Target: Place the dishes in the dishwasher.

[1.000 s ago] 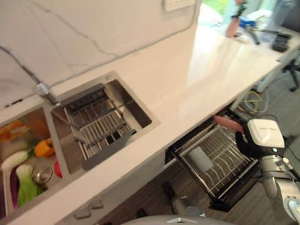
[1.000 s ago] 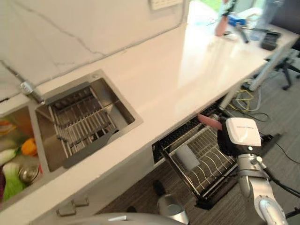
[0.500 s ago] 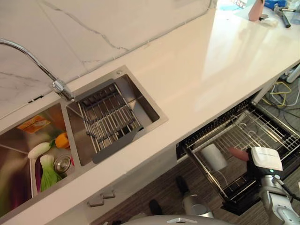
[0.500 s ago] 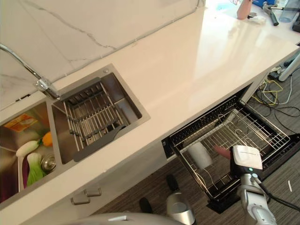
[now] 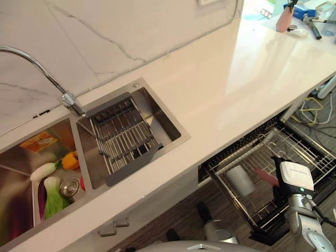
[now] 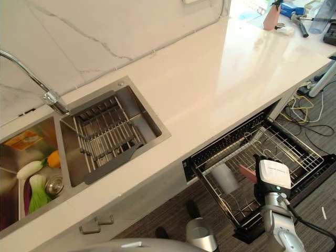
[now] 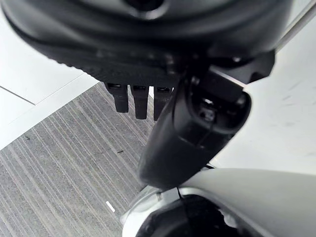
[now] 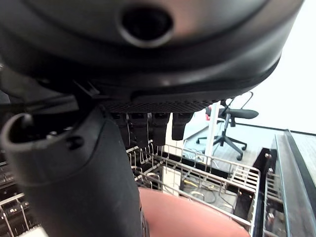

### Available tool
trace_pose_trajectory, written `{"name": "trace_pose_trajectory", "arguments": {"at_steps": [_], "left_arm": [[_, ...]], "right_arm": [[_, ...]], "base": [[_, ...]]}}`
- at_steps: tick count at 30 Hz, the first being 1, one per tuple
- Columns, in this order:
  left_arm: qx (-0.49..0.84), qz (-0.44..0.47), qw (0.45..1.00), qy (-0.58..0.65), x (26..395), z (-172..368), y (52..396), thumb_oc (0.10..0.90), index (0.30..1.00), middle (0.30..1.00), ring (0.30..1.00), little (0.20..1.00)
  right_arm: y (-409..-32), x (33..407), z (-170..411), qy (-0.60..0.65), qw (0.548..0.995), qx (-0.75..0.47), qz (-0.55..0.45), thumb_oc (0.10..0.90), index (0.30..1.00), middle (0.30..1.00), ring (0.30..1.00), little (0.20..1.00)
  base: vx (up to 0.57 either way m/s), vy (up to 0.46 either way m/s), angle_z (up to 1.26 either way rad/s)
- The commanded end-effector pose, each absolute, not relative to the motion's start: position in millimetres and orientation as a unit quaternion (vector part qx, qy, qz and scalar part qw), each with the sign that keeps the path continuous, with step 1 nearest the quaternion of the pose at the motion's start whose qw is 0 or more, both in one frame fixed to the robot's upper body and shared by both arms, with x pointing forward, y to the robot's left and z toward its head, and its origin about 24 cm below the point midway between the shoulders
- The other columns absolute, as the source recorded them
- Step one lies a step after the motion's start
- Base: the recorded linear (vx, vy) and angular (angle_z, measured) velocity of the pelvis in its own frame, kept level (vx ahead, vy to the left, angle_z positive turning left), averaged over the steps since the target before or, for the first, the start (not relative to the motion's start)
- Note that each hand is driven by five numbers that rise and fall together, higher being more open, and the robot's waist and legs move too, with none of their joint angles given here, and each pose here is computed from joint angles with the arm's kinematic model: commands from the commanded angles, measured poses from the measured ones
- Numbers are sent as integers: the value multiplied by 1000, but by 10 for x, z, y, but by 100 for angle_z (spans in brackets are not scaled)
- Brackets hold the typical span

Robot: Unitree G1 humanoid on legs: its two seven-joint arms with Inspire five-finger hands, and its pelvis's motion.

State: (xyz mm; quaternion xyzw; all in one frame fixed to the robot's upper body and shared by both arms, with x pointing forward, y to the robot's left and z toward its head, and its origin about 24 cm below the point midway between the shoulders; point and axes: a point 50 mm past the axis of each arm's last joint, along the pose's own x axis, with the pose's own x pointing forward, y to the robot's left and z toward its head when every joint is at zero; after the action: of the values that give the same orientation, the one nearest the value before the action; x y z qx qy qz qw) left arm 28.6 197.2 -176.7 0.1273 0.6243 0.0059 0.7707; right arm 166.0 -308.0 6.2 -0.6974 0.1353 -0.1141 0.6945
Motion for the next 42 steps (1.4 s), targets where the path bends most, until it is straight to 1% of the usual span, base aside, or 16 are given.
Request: {"name": "trace_pose_trajectory", "arguments": {"at_steps": [1, 4, 8, 12, 14, 16, 23, 24, 25, 29, 31, 32, 33, 37, 40, 42], "left_arm": [[131, -32, 783, 607, 471, -1781, 1749, 800, 900, 900, 900, 900], [125, -10, 787, 605, 497, -1774, 1791, 800, 900, 900, 900, 900], [123, 7, 788, 603, 519, -1769, 1814, 800, 900, 900, 900, 900], [118, 15, 791, 601, 543, -1765, 1822, 800, 900, 900, 900, 900], [114, 19, 791, 601, 549, -1763, 1840, 800, 900, 900, 900, 900], [114, 17, 786, 607, 524, -1766, 1847, 800, 900, 900, 900, 900], [114, 15, 785, 609, 496, -1767, 1855, 800, 900, 900, 900, 900], [115, 10, 785, 609, 498, -1767, 1848, 800, 900, 900, 900, 900], [118, 6, 784, 609, 494, -1767, 1854, 800, 900, 900, 900, 900], [120, 1, 781, 613, 493, -1769, 1849, 800, 900, 900, 900, 900], [124, -7, 781, 612, 498, -1769, 1852, 800, 900, 900, 900, 900], [124, -5, 781, 612, 503, -1768, 1858, 800, 900, 900, 900, 900], [127, -14, 782, 611, 513, -1769, 1840, 800, 900, 900, 900, 900], [139, -27, 778, 613, 479, -1771, 1875, 800, 900, 900, 900, 900], [152, -47, 780, 606, 521, -1772, 1826, 800, 900, 900, 900, 900], [155, -51, 784, 599, 576, -1768, 1792, 800, 900, 900, 900, 900]], "right_arm": [[-3244, 1977, 816, -12, 668, -693, -269, 800, 900, 900, 900, 900], [-3250, 1852, 1216, -73, 638, -696, -320, 800, 900, 900, 900, 900], [-3436, 1654, 1443, -65, 593, -706, -382, 800, 900, 900, 900, 900], [-3744, 1447, 1304, 29, 573, -704, -419, 800, 900, 900, 900, 900], [-4053, 1143, 971, 165, 565, -675, -445, 800, 900, 900, 900, 900], [-4183, 904, 783, 255, 550, -654, -453, 800, 900, 900, 900, 900], [-4198, 566, 448, 347, 543, -611, -460, 800, 900, 900, 900, 900], [-4193, 512, 402, 364, 544, -607, -451, 728, 792, 792, 792, 792], [-4203, 440, 286, 391, 544, -595, -443, 400, 300, 300, 300, 300], [-4077, 596, 168, 388, 583, -585, -409, 400, 300, 300, 300, 300], [-3944, 879, 105, 358, 621, -590, -371, 400, 300, 300, 300, 300], [-3939, 893, 102, 358, 622, -590, -370, 400, 300, 300, 300, 300], [-3822, 1113, 88, 328, 645, -603, -337, 400, 300, 300, 300, 300], [-3707, 1327, -276, 328, 662, -612, -282, 400, 300, 300, 300, 300], [-3399, 1822, -468, 265, 690, -636, -220, 400, 300, 300, 300, 300], [-3263, 2001, -500, 247, 706, -629, -213, 400, 300, 300, 300, 300]], "base": [[16, -19, -3], [17, -31, -6], [4, -12, -3], [7, -5, -12], [38, -19, -5], [54, -19, 5], [22, -5, 6], [45, -14, 9], [26, -15, 14], [31, -20, 18], [29, -32, 12], [24, -26, 5], [14, -16, 7], [12, -24, 9], [17, -32, 19], [26, -56, 40]]}}
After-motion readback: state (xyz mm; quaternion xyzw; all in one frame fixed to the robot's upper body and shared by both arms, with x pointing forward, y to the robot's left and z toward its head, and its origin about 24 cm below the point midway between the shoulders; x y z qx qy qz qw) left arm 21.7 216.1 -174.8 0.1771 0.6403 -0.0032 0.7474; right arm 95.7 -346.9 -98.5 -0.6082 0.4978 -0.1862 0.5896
